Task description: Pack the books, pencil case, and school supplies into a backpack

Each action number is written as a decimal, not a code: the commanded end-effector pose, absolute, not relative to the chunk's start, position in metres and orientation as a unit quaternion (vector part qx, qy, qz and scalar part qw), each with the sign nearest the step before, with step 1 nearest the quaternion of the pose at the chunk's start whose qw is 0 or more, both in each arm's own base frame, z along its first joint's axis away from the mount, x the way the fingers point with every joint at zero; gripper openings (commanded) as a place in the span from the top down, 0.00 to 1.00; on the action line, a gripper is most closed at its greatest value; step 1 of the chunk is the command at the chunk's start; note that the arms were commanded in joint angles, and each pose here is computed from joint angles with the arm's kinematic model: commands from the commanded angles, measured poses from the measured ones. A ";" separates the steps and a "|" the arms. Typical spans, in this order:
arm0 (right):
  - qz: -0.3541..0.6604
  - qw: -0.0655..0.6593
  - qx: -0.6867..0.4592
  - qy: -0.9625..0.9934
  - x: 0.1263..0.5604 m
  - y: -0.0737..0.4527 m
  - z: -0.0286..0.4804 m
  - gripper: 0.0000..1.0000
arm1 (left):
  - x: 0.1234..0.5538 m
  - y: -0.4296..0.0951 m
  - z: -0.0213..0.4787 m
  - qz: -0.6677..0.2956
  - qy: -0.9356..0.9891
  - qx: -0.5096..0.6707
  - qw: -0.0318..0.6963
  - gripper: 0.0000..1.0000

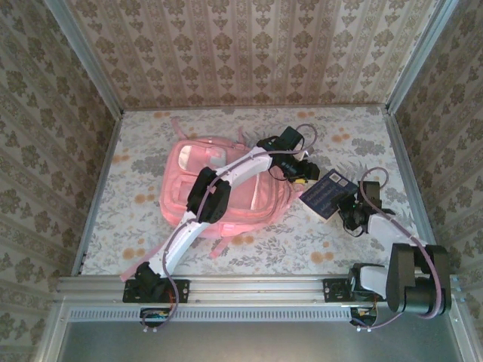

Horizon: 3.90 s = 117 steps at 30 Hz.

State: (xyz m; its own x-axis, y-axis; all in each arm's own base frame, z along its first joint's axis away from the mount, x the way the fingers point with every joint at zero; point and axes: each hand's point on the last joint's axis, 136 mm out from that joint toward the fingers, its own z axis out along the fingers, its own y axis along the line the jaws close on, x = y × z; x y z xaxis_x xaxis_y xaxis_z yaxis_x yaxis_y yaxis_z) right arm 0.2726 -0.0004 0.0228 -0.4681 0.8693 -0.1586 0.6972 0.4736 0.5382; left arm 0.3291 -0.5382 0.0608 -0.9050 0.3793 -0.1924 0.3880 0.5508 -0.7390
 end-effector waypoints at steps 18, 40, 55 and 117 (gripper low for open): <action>0.292 0.265 0.431 0.812 0.315 0.018 0.065 0.84 | 0.283 -0.534 0.026 -0.415 0.876 0.231 -0.079 0.50; 0.298 0.345 0.407 0.791 0.316 0.013 0.129 1.00 | 0.350 -0.438 0.160 -0.450 0.876 0.157 0.075 0.34; 0.397 0.369 0.354 0.763 0.328 0.045 0.182 1.00 | 0.335 -0.436 0.143 -0.506 0.857 0.095 0.014 0.31; 0.443 0.408 0.103 0.791 0.336 0.143 0.285 0.36 | 0.322 -0.314 0.288 -0.251 0.811 0.365 0.383 1.00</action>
State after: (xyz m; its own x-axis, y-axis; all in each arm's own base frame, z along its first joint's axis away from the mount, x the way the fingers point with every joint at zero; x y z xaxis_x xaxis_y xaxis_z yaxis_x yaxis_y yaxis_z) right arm 0.3415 0.1239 0.2678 -0.6079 0.5862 -0.5356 -0.1187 0.5999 0.7913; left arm 0.3270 -0.3295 0.2941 -0.6391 0.2271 -0.7348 0.6923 0.5861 -0.4210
